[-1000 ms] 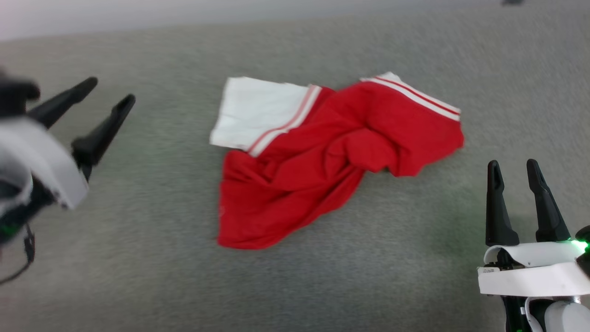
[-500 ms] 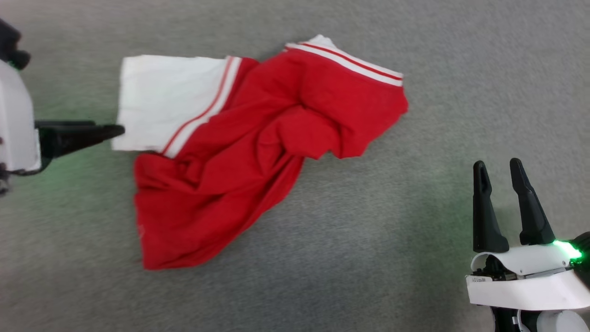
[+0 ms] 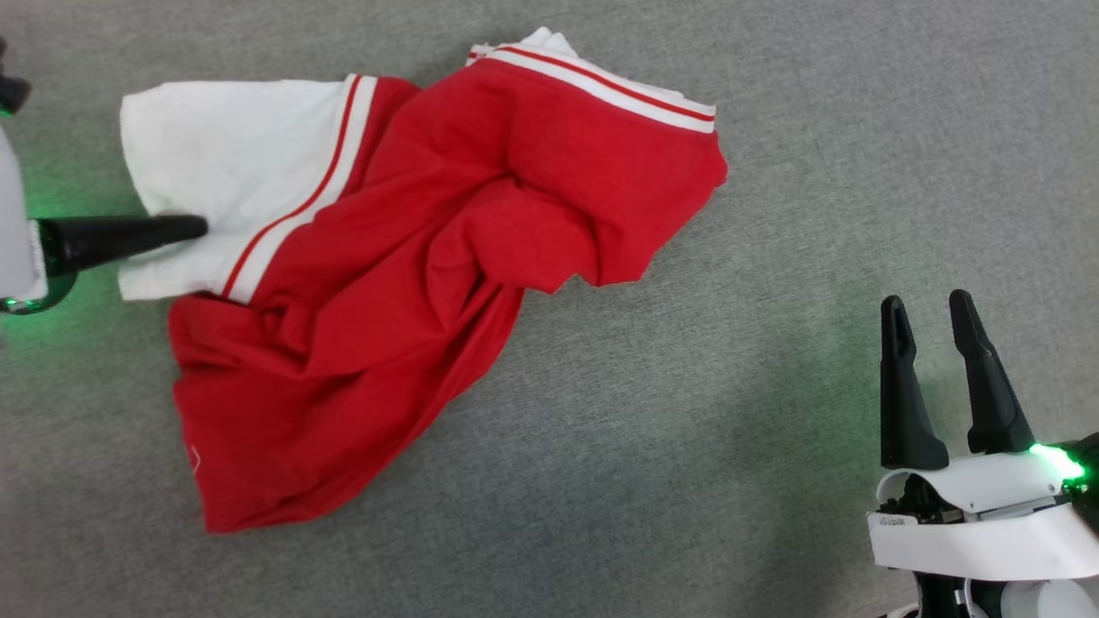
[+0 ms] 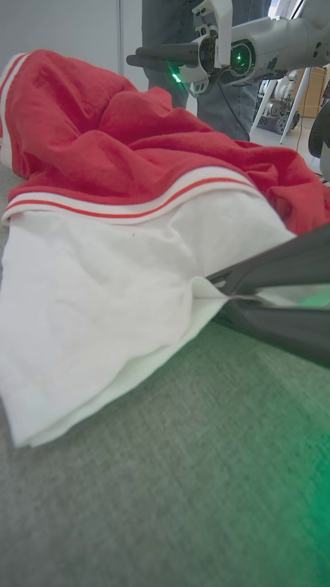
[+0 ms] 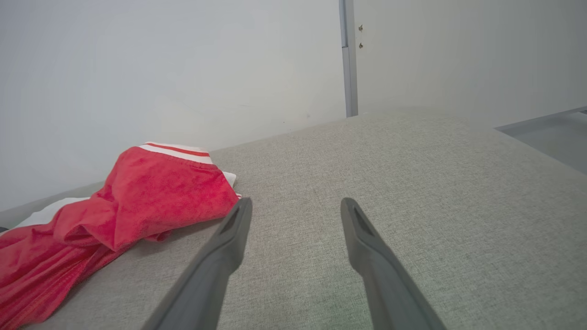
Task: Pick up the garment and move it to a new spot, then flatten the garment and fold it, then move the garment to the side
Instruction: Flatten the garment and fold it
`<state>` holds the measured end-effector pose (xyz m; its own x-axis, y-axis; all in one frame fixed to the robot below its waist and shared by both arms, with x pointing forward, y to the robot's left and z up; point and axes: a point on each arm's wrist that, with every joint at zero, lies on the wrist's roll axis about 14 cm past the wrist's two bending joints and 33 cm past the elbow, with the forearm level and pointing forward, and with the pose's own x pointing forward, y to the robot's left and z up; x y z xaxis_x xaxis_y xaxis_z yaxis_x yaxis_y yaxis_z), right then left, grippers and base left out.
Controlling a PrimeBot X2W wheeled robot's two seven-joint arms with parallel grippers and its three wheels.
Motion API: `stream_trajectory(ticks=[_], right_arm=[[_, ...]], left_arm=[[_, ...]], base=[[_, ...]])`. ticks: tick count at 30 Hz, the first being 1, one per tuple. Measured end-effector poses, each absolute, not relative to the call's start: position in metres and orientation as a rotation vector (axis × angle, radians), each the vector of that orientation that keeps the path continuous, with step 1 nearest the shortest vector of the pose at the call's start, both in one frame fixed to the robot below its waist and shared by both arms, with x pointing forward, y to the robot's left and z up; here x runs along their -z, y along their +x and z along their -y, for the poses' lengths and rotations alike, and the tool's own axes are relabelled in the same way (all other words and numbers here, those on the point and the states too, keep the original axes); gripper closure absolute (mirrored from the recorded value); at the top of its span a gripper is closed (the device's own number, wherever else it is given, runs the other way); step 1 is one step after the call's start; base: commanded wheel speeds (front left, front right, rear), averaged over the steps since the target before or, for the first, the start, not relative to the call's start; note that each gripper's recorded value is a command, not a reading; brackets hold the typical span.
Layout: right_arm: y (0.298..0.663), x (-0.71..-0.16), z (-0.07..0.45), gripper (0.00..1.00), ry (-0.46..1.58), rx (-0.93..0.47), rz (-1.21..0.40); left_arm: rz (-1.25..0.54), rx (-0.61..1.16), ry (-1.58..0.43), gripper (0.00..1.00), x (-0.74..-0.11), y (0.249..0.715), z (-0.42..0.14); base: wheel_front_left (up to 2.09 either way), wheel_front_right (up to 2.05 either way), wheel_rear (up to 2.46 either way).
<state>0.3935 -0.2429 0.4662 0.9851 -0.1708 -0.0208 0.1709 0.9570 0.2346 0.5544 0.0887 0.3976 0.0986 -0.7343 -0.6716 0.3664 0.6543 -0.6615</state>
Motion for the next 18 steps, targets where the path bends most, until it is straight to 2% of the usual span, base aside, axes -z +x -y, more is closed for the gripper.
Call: stream_trajectory(ticks=[6, 14, 18], right_arm=[[0.4, -0.466, 0.238, 0.0, 0.235, 0.15, 0.006], [0.417, -0.472, 0.219, 0.0, 0.248, 0.079, 0.034], [0.422, -0.475, 0.213, 0.0, 0.257, 0.058, 0.045]], left_arm=[[-1.147, 0.773, -0.356, 1.0, -0.406, 0.562, -0.104], [-1.049, 0.506, -0.22, 1.0, -0.417, 0.574, -0.187], [-1.054, 0.413, -0.056, 1.0, -0.414, 0.567, -0.226]], base=[[0.0, 0.0, 0.0], [0.0, 0.0, 0.0], [0.0, 0.0, 0.0]])
